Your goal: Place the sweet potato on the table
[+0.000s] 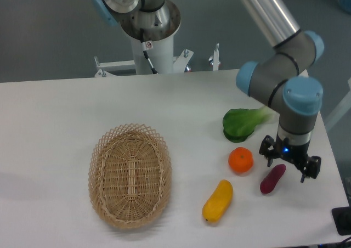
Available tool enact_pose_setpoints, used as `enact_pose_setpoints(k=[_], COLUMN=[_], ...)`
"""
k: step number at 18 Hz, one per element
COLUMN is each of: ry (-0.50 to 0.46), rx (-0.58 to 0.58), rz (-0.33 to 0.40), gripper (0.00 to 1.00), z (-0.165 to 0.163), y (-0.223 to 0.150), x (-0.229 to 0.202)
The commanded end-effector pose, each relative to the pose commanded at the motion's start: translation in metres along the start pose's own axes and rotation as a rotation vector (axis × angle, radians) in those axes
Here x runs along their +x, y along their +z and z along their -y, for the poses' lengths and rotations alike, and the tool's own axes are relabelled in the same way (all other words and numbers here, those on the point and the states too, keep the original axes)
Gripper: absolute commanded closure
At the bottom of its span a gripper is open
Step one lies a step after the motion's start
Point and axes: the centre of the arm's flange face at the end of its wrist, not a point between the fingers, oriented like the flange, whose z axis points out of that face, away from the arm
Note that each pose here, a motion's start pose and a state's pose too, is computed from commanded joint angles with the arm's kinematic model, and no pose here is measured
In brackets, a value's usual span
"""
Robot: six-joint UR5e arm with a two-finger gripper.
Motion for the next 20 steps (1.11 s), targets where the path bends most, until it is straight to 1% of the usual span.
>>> enact_pose_setpoints(k=[2,3,4,5,8,11,13,14,20], ry=[-0.001,0.008,0.045,0.08,0.106,0.155,0.189,0.196,0.214], rx=[-0.006,-0.012,-0.017,-0.022,-0.032,-0.036,-0.037,-0.038,-0.036], rz=[-0.023,-0.041,-0.063,-0.088,-0.11,-0.141,-0.148,-0.153,-0.159], gripper=[0.0,0.0,0.0,0.0,0.0,0.0,0.0,0.0,0.0], z=[-0.001,-0.004,-0.007,-0.014,-0.042,-0.066,-0.081,-0.086,-0.091], y=[-0.032,-0.042,-0.05,-0.056,-0.075,-0.081,-0.094,-0.094,-0.093], x=[0.001,-0.001,-0.001,0.0,-0.003,-0.005,-0.005,-0.005,-0.004])
